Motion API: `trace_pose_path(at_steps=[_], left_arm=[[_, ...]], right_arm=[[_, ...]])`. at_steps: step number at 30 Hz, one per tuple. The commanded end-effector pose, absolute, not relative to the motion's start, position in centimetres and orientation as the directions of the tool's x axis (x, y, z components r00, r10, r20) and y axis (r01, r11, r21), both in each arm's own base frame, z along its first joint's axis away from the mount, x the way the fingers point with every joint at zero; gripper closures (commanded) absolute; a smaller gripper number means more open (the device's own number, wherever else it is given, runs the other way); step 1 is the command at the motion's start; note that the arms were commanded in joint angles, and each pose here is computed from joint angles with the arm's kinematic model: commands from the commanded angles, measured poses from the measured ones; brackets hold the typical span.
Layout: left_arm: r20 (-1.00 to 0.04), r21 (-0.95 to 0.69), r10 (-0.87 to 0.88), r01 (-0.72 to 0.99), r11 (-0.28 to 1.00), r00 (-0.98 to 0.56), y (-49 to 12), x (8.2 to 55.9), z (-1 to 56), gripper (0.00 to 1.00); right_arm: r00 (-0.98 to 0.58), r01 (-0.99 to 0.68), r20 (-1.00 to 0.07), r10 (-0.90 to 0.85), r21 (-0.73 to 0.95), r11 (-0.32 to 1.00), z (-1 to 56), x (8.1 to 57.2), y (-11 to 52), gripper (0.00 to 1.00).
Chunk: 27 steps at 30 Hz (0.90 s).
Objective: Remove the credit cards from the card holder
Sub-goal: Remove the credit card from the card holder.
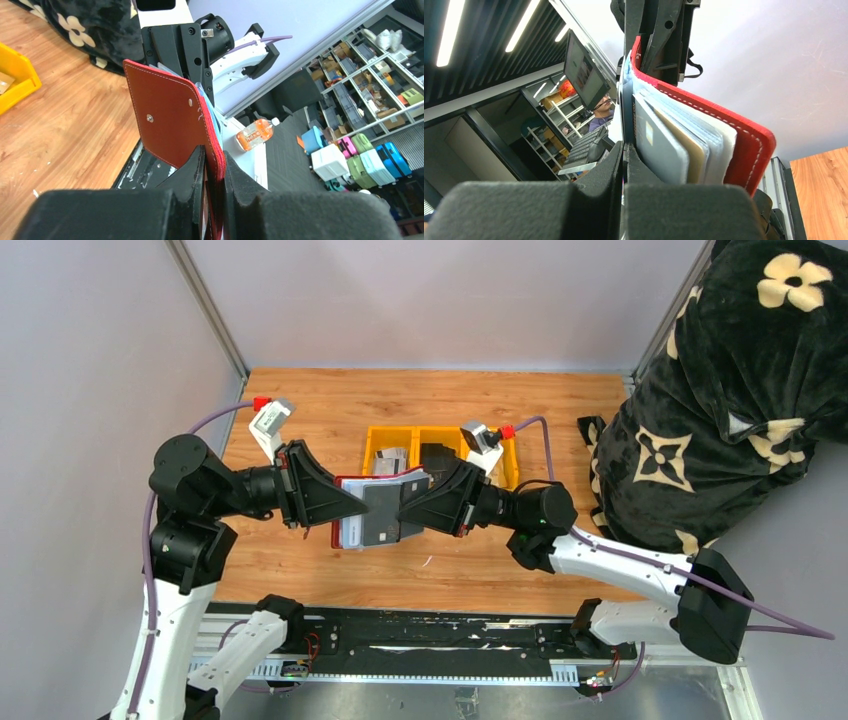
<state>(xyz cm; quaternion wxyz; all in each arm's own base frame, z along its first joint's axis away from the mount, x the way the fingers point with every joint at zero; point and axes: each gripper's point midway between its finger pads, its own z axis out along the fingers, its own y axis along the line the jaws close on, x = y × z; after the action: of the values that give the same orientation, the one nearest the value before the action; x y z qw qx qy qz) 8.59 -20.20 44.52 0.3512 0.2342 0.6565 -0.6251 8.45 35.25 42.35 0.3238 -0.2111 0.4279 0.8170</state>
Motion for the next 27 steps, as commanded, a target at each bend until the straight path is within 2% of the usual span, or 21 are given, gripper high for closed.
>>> trace_pose_path(at_steps=[1, 9, 21, 22, 23, 25, 27], left_arm=[[-0.778, -0.625, -0.106, 0.780, 0.036, -0.619, -20.1, 6.7, 45.8, 0.87], [-0.786, -0.615, -0.114, 0.787, 0.038, -0.608, -20.1, 6.9, 46.2, 1.00], [-0.796, -0.601, -0.125, 0.797, 0.048, -0.593, -20.1, 7.1, 46.5, 1.00], [-0.798, -0.598, -0.127, 0.800, 0.052, -0.589, -20.1, 7.2, 46.5, 1.00], [-0.800, -0.596, -0.130, 0.800, 0.060, -0.586, -20.1, 7.3, 46.5, 1.00], [-0.805, -0.590, -0.135, 0.802, 0.090, -0.577, -20.0, 7.7, 46.3, 1.00], [-0.810, -0.584, -0.134, 0.803, 0.118, -0.570, -20.0, 8.2, 46.0, 1.00]], right_arm=[[-0.680, -0.732, -0.608, 0.409, 0.535, -0.421, 43.1, 8.9, 33.9, 1.00], [-0.684, -0.728, -0.607, 0.404, 0.535, -0.428, 42.7, 8.5, 33.4, 1.00], [-0.682, -0.728, -0.618, 0.391, 0.527, -0.438, 43.2, 8.0, 33.5, 1.00], [-0.685, -0.725, -0.619, 0.385, 0.527, -0.442, 43.2, 8.0, 33.5, 0.95], [-0.687, -0.722, -0.617, 0.383, 0.528, -0.447, 43.2, 7.9, 33.6, 0.83], [-0.690, -0.720, -0.615, 0.383, 0.522, -0.457, 43.4, 7.8, 33.6, 0.67], [-0.686, -0.723, -0.617, 0.386, 0.514, -0.461, 43.5, 7.7, 33.6, 0.58]])
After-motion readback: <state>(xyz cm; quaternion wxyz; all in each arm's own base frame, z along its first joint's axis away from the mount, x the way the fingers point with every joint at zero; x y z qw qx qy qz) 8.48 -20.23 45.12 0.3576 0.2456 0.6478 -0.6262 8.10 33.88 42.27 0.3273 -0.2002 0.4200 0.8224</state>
